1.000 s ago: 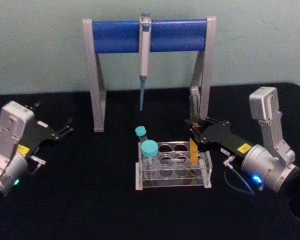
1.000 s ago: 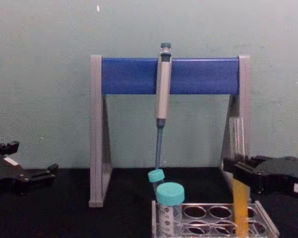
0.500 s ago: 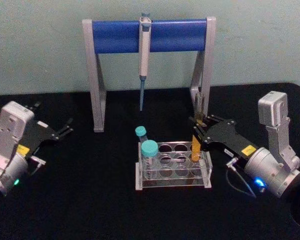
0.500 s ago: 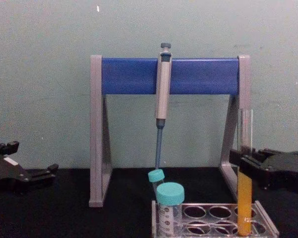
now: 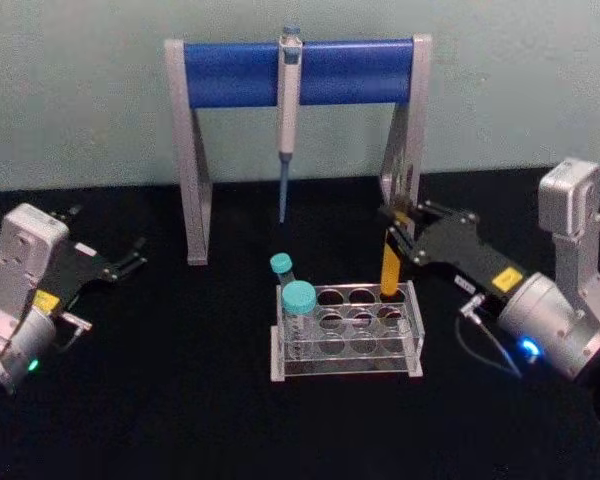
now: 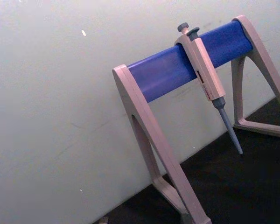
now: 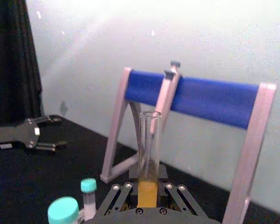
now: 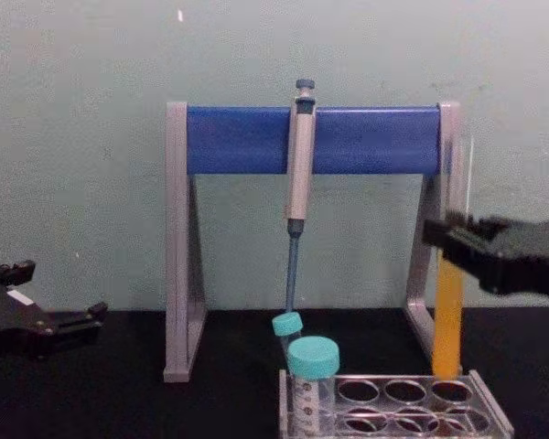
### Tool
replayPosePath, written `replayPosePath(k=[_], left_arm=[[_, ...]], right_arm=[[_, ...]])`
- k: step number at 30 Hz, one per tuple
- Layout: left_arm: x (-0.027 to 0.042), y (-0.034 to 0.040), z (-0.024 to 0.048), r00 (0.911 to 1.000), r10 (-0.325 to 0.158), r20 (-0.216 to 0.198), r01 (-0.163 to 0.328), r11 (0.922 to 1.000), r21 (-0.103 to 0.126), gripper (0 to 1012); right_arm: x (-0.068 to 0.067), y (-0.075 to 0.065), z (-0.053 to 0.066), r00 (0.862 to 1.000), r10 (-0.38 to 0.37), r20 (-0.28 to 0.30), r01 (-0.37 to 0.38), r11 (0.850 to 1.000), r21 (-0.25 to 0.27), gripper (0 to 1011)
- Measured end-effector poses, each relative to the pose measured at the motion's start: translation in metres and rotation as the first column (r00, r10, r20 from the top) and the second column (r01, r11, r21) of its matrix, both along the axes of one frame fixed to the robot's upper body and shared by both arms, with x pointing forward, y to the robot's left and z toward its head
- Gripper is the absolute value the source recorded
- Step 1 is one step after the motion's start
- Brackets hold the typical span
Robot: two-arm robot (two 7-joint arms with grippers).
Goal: Pick up the test tube from the test tube rack, shake it, then place it back into the test tube rack.
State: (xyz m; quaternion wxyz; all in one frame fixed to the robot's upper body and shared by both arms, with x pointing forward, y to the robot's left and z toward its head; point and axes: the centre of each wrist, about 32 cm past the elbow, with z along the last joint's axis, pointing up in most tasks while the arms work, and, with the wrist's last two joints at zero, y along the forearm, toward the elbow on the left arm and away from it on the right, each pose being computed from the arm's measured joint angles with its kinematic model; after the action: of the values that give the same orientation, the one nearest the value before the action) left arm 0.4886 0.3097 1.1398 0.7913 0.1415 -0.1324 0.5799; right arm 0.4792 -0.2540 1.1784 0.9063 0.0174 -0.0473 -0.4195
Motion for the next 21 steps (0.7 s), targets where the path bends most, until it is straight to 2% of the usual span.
replayPosePath(k=[2, 5, 8, 13, 21], left_arm=[[0.0000, 0.0000, 0.0000, 1.0000, 0.000, 0.000, 0.000, 1.0000, 0.000, 1001], [0.0000, 0.0000, 0.0000, 1.0000, 0.000, 0.000, 0.000, 1.0000, 0.000, 1002], [0.0000, 0.0000, 0.0000, 1.0000, 0.000, 0.000, 0.000, 1.0000, 0.000, 1001], [0.0000, 0.0000, 0.0000, 1.0000, 0.000, 0.000, 0.000, 1.0000, 0.000, 1002], [0.0000, 0.0000, 0.0000, 1.0000, 0.000, 0.000, 0.000, 1.0000, 0.000, 1001]], right_arm=[[0.003, 0.000, 0.009, 1.000, 0.015, 0.019, -0.015, 1.000, -0.003, 229], [0.007, 0.000, 0.016, 0.999, 0.032, 0.033, -0.031, 0.999, -0.010, 229], [0.017, 0.001, 0.024, 0.997, 0.062, 0.048, -0.061, 0.998, -0.019, 229], [0.030, 0.002, 0.026, 0.996, 0.081, 0.045, -0.081, 0.997, -0.020, 229], [0.047, 0.006, 0.021, 0.996, 0.086, 0.040, -0.086, 0.996, 0.011, 229]])
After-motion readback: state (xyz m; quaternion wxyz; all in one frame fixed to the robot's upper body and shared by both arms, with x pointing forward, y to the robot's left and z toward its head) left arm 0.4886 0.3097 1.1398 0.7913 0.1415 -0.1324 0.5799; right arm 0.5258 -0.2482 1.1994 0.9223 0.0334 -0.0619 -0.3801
